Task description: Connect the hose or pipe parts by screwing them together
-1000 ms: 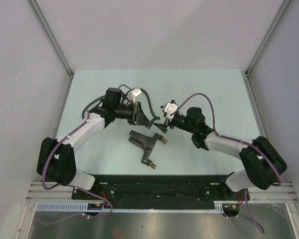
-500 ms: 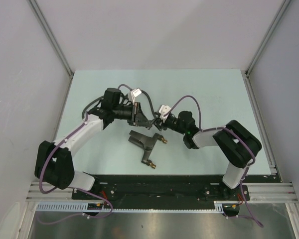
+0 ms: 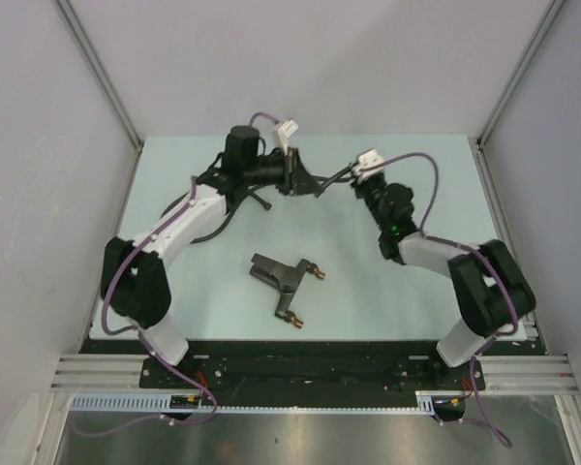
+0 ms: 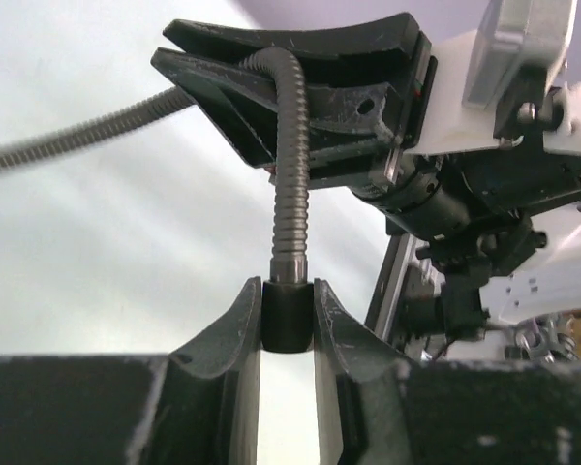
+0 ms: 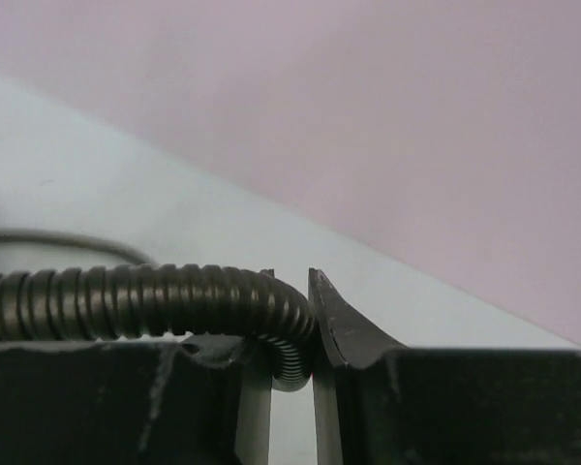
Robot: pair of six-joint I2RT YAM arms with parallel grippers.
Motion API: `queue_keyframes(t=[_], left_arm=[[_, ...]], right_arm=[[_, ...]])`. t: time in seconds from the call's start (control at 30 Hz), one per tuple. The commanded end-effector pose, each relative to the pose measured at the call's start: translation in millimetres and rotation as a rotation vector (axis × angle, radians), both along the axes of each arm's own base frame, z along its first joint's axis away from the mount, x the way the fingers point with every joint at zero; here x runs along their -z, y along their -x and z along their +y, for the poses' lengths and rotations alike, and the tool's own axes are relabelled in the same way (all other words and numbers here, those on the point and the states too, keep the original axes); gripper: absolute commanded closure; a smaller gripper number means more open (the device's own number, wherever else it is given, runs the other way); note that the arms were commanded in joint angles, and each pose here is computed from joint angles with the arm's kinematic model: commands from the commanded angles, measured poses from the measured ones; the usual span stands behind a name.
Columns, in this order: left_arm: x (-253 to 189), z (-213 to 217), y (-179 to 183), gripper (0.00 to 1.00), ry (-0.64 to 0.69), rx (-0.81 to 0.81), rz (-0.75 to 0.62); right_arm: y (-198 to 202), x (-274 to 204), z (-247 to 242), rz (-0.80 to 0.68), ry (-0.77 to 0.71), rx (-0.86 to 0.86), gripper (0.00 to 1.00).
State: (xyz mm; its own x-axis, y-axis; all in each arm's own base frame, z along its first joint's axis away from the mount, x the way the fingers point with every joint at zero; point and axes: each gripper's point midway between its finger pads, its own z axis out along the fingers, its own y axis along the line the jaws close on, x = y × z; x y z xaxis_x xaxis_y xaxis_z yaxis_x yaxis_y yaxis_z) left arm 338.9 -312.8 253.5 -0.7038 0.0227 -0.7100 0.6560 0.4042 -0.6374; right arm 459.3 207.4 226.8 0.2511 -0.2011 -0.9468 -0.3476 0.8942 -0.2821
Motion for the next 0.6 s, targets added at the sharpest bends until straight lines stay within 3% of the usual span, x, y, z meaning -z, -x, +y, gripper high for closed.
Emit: queue_keyframes(t=[0.0,0.1,0.17,0.3,0.43,0.57], left_arm=[[-27,-49,4,1.00,0.042,0.128,0.050],[-47,-79,5,1.00,0.078,0.184,0.027],[-40,-95,4,1.00,0.078,0.216,0.039],[-6,-95,1,1.00,0.034,0.212,0.078],[47,-86,9,1.00,-0.036,0.223,0.141],[107,-68,10,1.00,-0.131,0.183,0.208]], right_arm=[[-9,-108,-212,-0.072,-0.186,0.678,1.00],[18,-123,-274,-0.056,-0.292,0.815,0.97],[20,-121,-274,-0.004,-0.288,0.717,0.93],[20,-75,-248,0.196,-0.245,0.613,0.89],[42,11,-189,0.556,-0.253,0.475,0.89],[73,64,-148,0.727,-0.256,0.385,0.90]])
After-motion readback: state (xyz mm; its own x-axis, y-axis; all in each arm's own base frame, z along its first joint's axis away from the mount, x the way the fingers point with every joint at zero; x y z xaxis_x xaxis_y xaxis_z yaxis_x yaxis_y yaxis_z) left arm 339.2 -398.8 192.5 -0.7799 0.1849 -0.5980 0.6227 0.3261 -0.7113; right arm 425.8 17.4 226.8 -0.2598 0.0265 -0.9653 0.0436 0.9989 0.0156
